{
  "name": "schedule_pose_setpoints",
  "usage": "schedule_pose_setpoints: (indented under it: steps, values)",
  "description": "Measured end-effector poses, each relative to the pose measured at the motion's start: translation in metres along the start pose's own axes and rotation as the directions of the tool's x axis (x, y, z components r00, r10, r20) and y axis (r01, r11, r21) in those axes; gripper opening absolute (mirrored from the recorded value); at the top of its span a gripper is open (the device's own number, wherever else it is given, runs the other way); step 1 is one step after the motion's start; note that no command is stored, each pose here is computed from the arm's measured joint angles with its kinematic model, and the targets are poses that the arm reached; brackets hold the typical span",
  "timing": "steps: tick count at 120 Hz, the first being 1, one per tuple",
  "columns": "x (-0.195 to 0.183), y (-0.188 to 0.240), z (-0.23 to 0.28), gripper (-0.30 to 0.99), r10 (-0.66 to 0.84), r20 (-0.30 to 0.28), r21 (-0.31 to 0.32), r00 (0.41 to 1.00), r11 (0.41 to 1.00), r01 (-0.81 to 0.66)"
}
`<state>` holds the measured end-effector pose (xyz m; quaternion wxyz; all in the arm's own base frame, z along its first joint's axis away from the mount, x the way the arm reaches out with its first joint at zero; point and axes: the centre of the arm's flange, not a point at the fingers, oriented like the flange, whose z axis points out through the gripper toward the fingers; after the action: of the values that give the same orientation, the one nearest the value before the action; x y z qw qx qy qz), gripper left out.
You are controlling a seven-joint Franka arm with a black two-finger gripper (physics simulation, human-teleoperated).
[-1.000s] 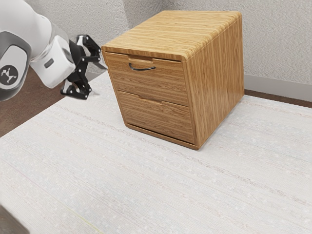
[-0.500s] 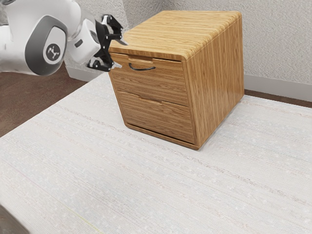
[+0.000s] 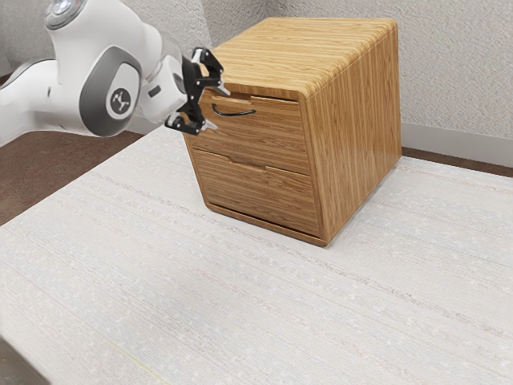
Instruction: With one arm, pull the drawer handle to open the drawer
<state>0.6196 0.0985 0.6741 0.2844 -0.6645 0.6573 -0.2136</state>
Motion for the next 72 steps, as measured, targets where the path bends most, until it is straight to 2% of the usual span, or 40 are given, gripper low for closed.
schedule_pose_setpoints:
  steps: [28, 58, 62, 72]
  values:
    - [-0.012, 0.002, 0.031, 0.41, 0.002, 0.001, -0.031, 1.000, 1.000, -0.002]
    - [-0.018, 0.010, 0.058, 0.56, 0.009, -0.001, -0.065, 1.000, 0.998, -0.009]
    - [-0.018, 0.011, 0.059, 0.55, 0.010, -0.001, -0.067, 1.000, 0.998, -0.010]
    - [-0.018, 0.011, 0.060, 0.43, 0.012, -0.002, -0.069, 1.000, 0.998, -0.012]
